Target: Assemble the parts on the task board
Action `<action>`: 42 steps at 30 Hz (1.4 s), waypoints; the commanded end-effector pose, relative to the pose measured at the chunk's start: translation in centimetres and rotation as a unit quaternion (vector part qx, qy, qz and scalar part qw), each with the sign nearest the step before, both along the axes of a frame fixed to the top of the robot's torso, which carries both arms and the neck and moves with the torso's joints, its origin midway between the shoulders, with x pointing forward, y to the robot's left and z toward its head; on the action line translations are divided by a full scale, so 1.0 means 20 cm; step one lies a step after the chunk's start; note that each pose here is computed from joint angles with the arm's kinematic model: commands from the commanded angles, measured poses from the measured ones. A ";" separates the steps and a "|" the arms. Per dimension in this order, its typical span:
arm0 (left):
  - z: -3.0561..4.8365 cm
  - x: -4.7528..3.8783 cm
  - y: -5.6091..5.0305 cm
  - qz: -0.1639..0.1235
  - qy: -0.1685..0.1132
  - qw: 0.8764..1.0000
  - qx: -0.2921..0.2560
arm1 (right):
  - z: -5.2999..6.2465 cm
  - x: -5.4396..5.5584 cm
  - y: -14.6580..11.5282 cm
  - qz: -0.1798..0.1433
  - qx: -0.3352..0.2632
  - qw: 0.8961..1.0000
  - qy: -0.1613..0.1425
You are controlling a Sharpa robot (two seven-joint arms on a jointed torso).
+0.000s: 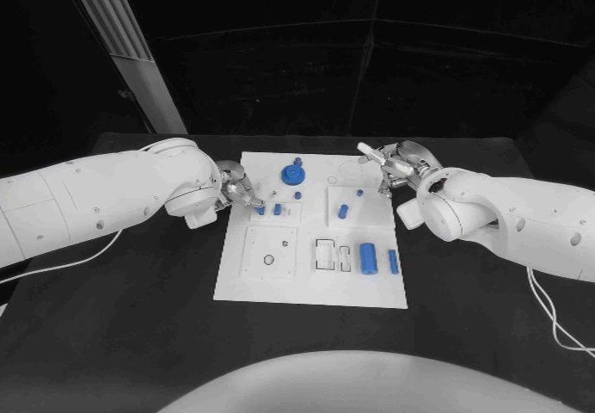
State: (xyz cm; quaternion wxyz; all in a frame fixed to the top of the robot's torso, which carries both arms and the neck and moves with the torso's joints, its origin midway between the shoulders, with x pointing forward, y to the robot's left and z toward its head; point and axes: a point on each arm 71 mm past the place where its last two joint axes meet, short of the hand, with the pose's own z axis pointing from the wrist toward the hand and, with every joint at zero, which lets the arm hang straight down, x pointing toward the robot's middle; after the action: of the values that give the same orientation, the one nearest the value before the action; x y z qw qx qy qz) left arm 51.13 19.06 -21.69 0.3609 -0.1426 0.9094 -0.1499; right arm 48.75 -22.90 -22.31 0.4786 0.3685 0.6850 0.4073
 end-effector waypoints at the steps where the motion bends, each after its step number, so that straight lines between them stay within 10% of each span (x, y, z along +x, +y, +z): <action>1: -0.009 -0.007 -0.01 -0.006 0.007 1.000 0.001 | 0.01 0.00 0.00 0.001 0.001 1.000 -0.007; 42: -0.002 -0.007 -0.01 -0.003 -0.009 1.000 -0.013 | 0.01 0.00 0.00 0.000 0.001 1.000 -0.008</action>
State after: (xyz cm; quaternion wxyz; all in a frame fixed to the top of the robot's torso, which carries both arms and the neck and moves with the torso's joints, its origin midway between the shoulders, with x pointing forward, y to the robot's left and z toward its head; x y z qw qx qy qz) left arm 51.12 19.08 -21.69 0.3706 -0.1486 0.9031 -0.1582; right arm 48.78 -22.91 -22.31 0.4793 0.3686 0.6846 0.4071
